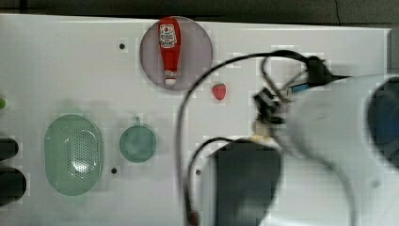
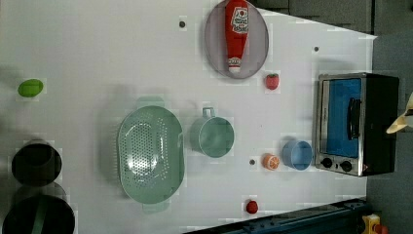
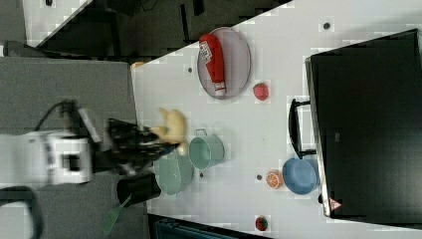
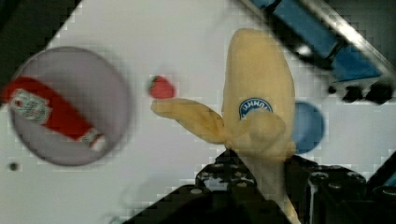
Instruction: Pick banana from table and place on oven.
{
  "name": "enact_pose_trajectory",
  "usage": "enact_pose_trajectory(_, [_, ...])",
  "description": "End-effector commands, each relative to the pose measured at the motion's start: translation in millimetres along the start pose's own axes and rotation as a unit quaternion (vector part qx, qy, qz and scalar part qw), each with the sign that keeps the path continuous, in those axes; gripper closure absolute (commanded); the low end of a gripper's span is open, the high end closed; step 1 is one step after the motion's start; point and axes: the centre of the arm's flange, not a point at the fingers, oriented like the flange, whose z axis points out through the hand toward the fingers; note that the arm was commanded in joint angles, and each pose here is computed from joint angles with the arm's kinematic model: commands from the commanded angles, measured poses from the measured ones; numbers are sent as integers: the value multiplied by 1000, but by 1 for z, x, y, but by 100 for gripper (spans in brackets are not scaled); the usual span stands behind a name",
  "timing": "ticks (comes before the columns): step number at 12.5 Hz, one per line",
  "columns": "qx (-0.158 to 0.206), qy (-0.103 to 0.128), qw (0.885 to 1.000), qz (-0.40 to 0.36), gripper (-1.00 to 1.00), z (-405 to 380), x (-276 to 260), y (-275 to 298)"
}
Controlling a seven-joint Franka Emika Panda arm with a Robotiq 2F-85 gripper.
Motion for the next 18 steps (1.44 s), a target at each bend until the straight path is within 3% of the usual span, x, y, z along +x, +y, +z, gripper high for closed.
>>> enact_pose_trajectory(1, [-12, -6, 998, -68, 50, 33, 63, 46])
enact_pose_trajectory(6, [-38, 32, 994, -101, 50, 84, 147, 140])
enact_pose_trajectory(10, [-66, 26, 991, -117, 43, 123, 174, 179])
enact_pose_trajectory(12, [-61, 34, 991, -117, 2, 131, 182, 184])
enact_pose_trajectory(16, [-56, 26, 991, -119, -89, 139, 179, 180])
enact_pose_trajectory(18, [-51, 36, 990, -125, -100, 127, 178, 173])
